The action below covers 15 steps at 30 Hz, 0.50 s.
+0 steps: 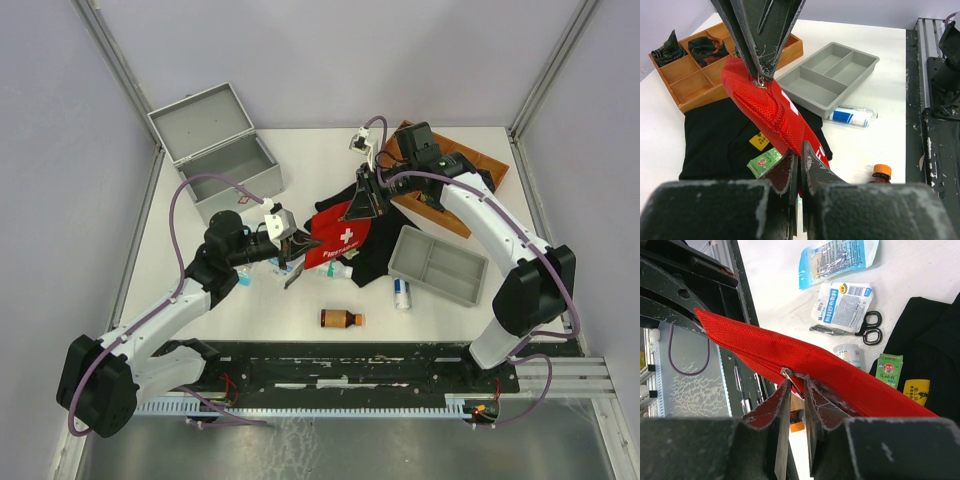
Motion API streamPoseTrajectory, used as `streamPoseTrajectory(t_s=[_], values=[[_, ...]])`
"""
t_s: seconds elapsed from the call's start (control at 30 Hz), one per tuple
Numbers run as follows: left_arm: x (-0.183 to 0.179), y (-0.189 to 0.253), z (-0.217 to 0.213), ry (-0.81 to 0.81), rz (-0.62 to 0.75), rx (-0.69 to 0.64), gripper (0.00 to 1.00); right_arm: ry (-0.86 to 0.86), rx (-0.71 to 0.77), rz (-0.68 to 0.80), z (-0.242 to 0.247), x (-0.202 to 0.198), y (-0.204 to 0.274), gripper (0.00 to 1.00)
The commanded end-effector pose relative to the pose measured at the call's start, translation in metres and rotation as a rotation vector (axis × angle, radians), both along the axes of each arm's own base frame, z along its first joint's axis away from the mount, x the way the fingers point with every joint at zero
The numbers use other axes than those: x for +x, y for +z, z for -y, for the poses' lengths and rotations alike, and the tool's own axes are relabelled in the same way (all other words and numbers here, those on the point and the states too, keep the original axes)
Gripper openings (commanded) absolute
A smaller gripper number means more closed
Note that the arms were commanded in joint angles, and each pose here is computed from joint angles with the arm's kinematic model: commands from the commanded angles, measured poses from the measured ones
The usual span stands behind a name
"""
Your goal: Organize the medicine kit
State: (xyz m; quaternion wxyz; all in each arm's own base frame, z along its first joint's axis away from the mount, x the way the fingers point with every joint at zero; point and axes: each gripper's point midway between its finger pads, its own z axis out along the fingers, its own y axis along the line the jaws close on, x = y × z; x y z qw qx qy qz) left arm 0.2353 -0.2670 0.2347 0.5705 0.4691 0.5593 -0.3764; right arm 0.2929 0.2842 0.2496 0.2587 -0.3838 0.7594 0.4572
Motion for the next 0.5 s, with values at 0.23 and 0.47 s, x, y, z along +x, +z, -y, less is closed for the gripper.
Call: streamPoseTrajectory(t_s=[0.23, 0.47], values=[[0.006, 0.021, -0.001, 0.014, 0.114, -0.026, 0.03, -0.026, 0.018, 0.095, 0.002, 0.006, 0.028, 0.06], [0.024, 0.023, -0.01, 0.121, 0.114, -0.02, 0.03, -0.199, -0.059, 0.13, 0.031, 0.035, 0.025, 0.01]])
